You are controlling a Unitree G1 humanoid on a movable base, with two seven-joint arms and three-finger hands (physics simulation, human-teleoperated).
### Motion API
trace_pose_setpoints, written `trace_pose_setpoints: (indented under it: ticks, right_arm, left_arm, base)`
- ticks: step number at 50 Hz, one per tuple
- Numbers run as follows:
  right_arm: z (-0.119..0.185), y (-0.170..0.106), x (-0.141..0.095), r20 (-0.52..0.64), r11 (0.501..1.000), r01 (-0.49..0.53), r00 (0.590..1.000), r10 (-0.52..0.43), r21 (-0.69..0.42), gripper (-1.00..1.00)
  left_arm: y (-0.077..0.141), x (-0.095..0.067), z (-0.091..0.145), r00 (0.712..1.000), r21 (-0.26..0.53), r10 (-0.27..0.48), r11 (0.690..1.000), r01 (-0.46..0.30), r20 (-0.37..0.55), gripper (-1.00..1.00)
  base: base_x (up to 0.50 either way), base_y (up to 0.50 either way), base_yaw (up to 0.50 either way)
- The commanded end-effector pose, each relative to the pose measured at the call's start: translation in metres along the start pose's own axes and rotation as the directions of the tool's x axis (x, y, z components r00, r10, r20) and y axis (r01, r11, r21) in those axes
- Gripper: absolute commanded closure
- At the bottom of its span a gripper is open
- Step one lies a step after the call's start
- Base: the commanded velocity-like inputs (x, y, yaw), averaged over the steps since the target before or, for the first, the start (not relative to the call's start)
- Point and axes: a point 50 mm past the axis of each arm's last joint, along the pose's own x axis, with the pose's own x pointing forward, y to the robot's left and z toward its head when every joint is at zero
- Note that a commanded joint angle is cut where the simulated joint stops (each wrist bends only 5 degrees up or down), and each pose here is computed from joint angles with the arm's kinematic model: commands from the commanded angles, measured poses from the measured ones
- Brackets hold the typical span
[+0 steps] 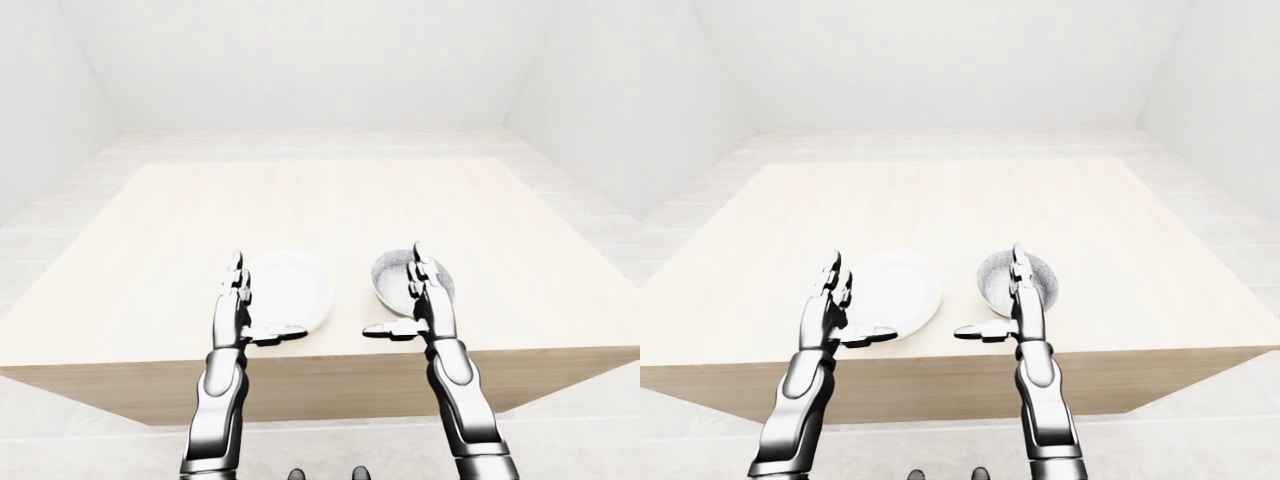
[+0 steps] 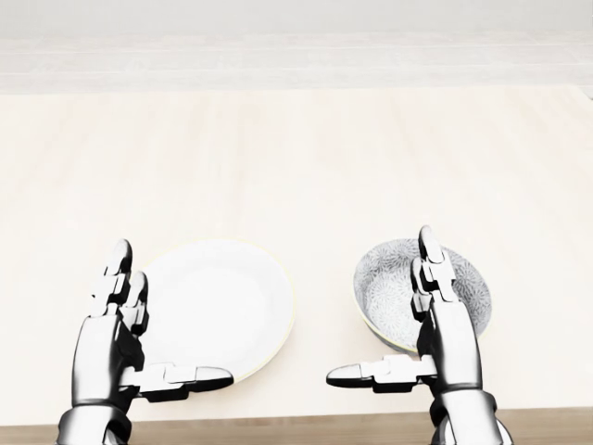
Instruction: Put the bowl on the plate.
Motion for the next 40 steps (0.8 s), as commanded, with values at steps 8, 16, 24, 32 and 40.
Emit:
trace_pose_setpoints:
  ticks: [8, 16, 24, 32, 40]
  right_arm:
    - [0.017, -0.010, -0.007, 0.016, 1.000, 0.012, 1.000, -0.013, 0.019, -1.00]
    - [0.029, -0.011, -0.015, 0.064, 1.000, 0.021, 0.998, -0.021, 0.002, -1.00]
    - [0.055, -0.012, -0.019, 0.177, 1.000, 0.028, 0.984, -0.027, -0.001, -1.00]
    - [0.062, -0.010, -0.018, 0.203, 1.000, 0.023, 0.979, -0.020, -0.012, -1.00]
    - [0.071, -0.012, -0.025, 0.244, 0.999, 0.023, 0.970, -0.014, -0.034, -1.00]
  left_arm:
    - [0.012, 0.001, 0.019, 0.998, 0.024, -0.035, 0.999, 0.034, 0.044, -1.00]
    - [0.018, -0.005, 0.033, 0.994, 0.031, -0.033, 0.999, 0.030, 0.103, -1.00]
    - [0.026, -0.011, 0.035, 0.993, 0.039, -0.030, 0.999, 0.026, 0.111, -1.00]
    - [0.030, -0.011, 0.051, 0.984, 0.037, -0.017, 0.999, 0.010, 0.179, -1.00]
    - [0.031, -0.008, 0.059, 0.977, 0.030, -0.011, 1.000, 0.005, 0.211, -1.00]
  base:
    - [0.00, 0.00, 0.00]
    - [0.00, 0.00, 0.00]
    - [0.00, 0.00, 0.00]
    - [0.00, 0.00, 0.00]
    - [0.00, 0.00, 0.00]
